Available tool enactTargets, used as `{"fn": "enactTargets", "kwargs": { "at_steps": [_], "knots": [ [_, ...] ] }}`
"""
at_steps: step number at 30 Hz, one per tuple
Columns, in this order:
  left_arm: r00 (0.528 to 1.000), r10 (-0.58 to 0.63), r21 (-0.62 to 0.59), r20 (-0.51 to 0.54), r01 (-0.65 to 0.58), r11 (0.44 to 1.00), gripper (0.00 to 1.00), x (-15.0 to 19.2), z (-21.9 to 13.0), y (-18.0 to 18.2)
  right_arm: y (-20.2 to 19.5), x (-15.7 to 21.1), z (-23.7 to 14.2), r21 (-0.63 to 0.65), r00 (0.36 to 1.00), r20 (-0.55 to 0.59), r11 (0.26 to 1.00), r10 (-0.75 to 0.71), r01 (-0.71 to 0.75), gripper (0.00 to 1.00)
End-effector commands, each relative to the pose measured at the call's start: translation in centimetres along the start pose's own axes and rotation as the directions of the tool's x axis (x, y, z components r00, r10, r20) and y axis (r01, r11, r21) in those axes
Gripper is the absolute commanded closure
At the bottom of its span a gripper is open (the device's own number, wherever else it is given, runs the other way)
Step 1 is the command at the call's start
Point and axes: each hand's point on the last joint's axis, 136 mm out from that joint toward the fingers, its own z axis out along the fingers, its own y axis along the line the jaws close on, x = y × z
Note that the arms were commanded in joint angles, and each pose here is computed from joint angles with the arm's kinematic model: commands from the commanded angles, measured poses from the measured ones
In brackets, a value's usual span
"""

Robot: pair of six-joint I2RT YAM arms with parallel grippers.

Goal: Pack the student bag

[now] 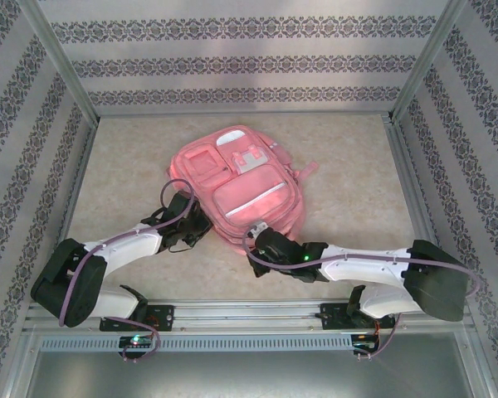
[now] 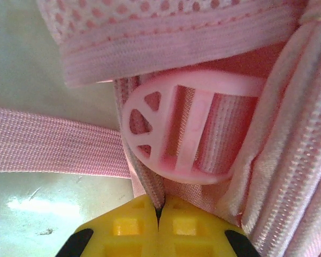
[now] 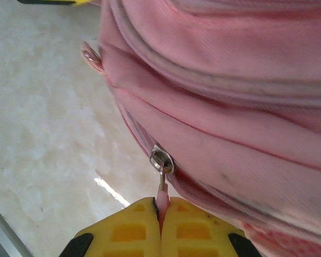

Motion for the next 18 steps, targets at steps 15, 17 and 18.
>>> {"fn": "enactTargets", "kwargs": {
  "at_steps": [15,17,18],
  "knots": [
    [0.996,0.028,-0.116,0.081,-0.019,0.993,0.82,-6.3,-4.3,2.6,4.6,-2.7,2.9,-0.127,0.992,-0.105,0.99,-0.075,0.061,1.0],
    [0.999,-0.01,-0.1,0.051,0.015,0.995,0.73,-5.3,-4.7,2.7,5.1,-3.4,3.6,-0.13,0.992,-0.107,0.99,-0.068,0.054,1.0],
    [0.999,-0.029,-0.094,0.044,0.033,0.995,0.7,-4.7,-5.1,2.8,5.3,-3.7,3.7,-0.133,0.992,-0.104,0.99,-0.065,0.051,1.0]
  ]
}}
